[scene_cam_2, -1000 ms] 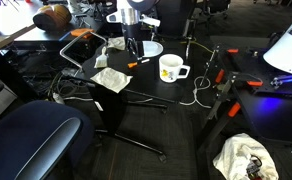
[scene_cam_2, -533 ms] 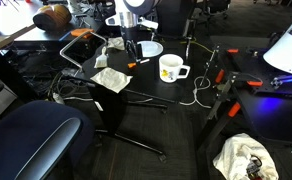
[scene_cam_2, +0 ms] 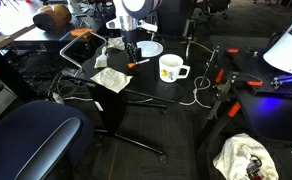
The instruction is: Put the yellow marker in the mug
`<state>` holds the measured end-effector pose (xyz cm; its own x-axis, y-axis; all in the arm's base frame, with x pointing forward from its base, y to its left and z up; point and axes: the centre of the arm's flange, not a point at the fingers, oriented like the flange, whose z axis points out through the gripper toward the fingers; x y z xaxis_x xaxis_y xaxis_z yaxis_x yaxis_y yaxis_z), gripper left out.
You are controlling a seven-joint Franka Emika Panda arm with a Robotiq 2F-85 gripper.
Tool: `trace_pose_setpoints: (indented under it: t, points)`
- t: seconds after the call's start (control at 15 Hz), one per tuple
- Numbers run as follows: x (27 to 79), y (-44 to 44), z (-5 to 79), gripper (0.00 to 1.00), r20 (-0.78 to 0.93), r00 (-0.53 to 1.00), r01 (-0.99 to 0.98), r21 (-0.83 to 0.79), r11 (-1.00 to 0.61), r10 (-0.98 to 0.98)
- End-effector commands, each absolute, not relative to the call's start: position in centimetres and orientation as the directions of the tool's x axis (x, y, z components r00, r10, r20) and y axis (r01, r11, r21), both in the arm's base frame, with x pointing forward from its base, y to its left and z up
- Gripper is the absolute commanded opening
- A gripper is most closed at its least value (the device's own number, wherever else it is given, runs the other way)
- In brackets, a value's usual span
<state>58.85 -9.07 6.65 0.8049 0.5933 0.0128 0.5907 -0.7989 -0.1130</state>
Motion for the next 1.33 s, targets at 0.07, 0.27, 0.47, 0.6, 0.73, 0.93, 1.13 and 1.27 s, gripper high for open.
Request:
trace_pose_setpoints:
  t: [0.07,0.27,0.47,0.6,0.73,0.93,1.13,1.27]
  points:
    - [59.5,-9.7,6.7,0.36,0.011,0.819,0.571,-0.128,-0.811,0.574]
    - [59.4,-10.1,6.8,0.14,0.013,0.824,0.563,-0.128,-0.816,0.566]
    - [59.5,-10.1,6.8,0.0,0.012,0.826,0.56,-0.127,-0.819,0.563]
    - [59.3,-10.0,8.0,0.02,0.018,0.834,0.55,-0.118,-0.827,0.552]
    - [58.8,-9.9,10.4,0.03,0.045,0.849,0.528,-0.107,-0.842,0.527]
    - [58.2,-9.8,14.4,0.03,0.076,0.861,0.508,-0.084,-0.857,0.503]
    - [57.5,-9.6,18.2,0.03,0.107,0.862,0.504,-0.065,-0.861,0.496]
    - [56.8,-8.9,20.9,0.03,0.131,0.845,0.529,-0.054,-0.847,0.519]
